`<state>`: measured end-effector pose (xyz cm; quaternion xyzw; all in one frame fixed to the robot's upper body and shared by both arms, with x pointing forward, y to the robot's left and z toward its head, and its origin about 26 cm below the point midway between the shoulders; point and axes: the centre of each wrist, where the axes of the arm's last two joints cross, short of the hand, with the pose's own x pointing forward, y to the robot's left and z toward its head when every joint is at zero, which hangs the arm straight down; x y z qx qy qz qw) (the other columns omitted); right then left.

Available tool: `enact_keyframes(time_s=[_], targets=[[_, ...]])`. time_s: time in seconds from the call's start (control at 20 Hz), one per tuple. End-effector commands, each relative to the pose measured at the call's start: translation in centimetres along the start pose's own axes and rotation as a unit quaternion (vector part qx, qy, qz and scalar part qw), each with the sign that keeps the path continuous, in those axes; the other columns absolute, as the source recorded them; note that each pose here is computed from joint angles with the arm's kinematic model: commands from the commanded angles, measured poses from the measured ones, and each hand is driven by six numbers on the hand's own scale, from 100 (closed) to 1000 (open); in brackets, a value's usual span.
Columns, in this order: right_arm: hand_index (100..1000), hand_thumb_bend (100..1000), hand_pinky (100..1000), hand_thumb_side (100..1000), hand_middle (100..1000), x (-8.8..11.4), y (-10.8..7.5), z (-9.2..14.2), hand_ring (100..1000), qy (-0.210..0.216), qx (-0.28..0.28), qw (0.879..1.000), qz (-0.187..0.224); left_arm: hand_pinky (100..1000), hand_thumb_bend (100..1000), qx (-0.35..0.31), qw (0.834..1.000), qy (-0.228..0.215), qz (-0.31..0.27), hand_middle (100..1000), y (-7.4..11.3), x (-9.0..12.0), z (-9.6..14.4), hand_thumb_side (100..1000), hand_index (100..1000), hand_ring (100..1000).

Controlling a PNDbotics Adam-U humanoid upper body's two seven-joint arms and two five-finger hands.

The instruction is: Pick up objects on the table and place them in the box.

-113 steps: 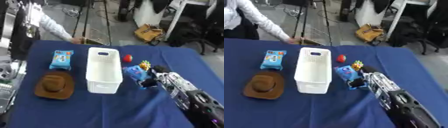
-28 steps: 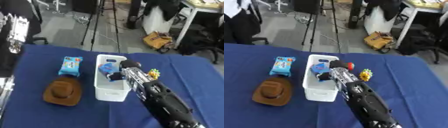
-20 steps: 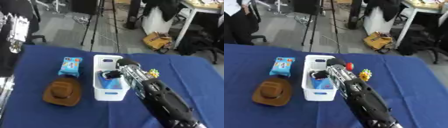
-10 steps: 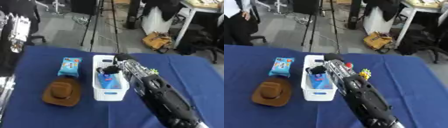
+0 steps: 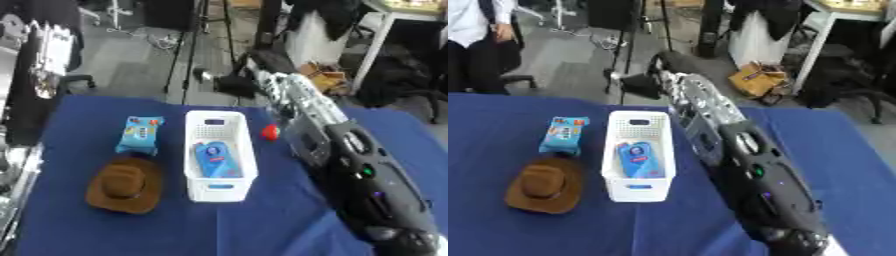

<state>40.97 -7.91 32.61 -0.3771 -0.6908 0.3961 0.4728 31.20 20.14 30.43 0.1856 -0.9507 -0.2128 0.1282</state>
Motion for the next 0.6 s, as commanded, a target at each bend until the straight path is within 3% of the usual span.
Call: enact_keyframes(time_s=[0.05, 0.15, 0.2, 0.25, 0.3, 0.6], targets=[[796, 349, 870, 1000, 384, 0.0, -4.0, 1.7, 911, -0.03, -0.072, 0.996, -0.043, 1000, 100, 0.015, 1.0, -0.016, -0.01, 952, 0.7, 0.4, -0.7, 983, 1000, 1000], [795, 321, 870, 1000, 386, -1.1, -6.7, 3.9, 911, -0.067, -0.143, 0.983, -0.094, 1000, 100, 0.027, 0.999, -0.018, -0.01, 955, 0.9, 0.5, -0.8, 984, 1000, 1000], [790, 205, 872, 1000, 403, -1.7, -7.9, 5.0, 909, -0.085, -0.178, 0.973, -0.119, 1000, 100, 0.034, 0.999, -0.02, -0.009, 966, 0.9, 0.5, -0.9, 988, 1000, 1000], [789, 182, 872, 1000, 406, -2.2, -8.6, 5.9, 908, -0.099, -0.203, 0.964, -0.14, 1000, 100, 0.04, 0.999, -0.021, -0.008, 968, 1.0, 0.5, -0.9, 990, 1000, 1000], [785, 100, 869, 1000, 410, -2.8, -9.3, 6.9, 903, -0.111, -0.229, 0.954, -0.156, 1000, 100, 0.047, 0.999, -0.023, -0.005, 975, 1.0, 0.5, -1.0, 997, 1000, 1000], [772, 100, 858, 1000, 540, -5.2, -12.2, 11.5, 888, -0.171, -0.339, 0.904, -0.197, 1000, 100, 0.104, 0.994, -0.034, 0.022, 979, 1.2, 0.4, -0.9, 1000, 1000, 1000]])
